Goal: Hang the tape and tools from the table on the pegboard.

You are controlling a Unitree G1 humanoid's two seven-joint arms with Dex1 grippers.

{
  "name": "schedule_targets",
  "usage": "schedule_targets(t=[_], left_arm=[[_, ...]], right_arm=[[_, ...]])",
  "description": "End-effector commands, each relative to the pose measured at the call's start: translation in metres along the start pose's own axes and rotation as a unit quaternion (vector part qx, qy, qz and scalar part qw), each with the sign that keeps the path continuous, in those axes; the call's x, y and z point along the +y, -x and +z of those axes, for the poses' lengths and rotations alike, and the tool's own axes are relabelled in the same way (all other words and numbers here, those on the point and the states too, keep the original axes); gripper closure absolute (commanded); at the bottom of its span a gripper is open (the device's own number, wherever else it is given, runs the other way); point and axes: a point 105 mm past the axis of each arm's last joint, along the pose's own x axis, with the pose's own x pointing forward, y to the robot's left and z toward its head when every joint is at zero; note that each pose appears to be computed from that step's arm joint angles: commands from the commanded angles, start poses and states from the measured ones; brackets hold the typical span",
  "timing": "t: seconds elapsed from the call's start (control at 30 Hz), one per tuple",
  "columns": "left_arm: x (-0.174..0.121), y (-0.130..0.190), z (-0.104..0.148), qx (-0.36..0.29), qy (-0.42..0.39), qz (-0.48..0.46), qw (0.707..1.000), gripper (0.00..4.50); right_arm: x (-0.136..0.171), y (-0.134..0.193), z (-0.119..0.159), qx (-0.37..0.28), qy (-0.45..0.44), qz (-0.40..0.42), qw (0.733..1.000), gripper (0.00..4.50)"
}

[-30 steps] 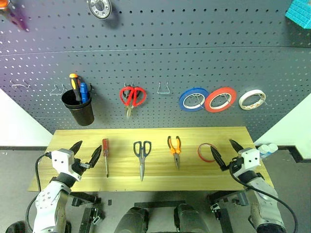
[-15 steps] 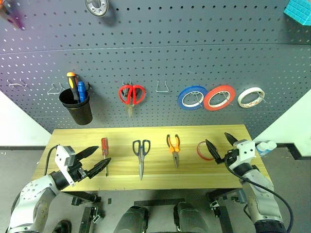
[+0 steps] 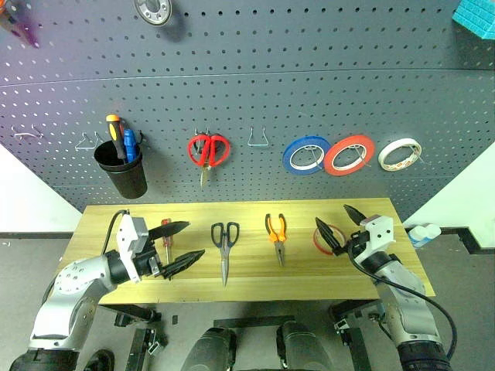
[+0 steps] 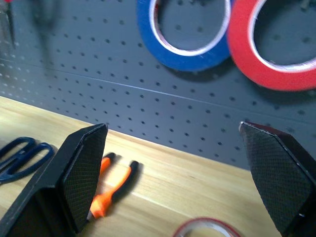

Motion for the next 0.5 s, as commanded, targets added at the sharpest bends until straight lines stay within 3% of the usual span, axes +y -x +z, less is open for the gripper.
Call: schedule_targets(t=[0.03,0.23,0.5], left_arm=[[-0.008,-0.019,0.028,-0.019,-0.027,-0.007,0.999,0.06],[-0.005,-0.023,0.041,-0.021,-0.022,0.009,0.999,0.06],[-0.012,-0.032,0.047,-0.033,-0.013,0.011,0.999,0.06]], right_arm=[[-0.002,-0.006,0.001,0.017,0.02,0.014,1.0,0.0],[0.006,0.001,-0.009,0.076,0.043,0.071,0.994,0.0],[0.002,-0.006,-0.014,0.113,0.077,0.084,0.987,0.0]])
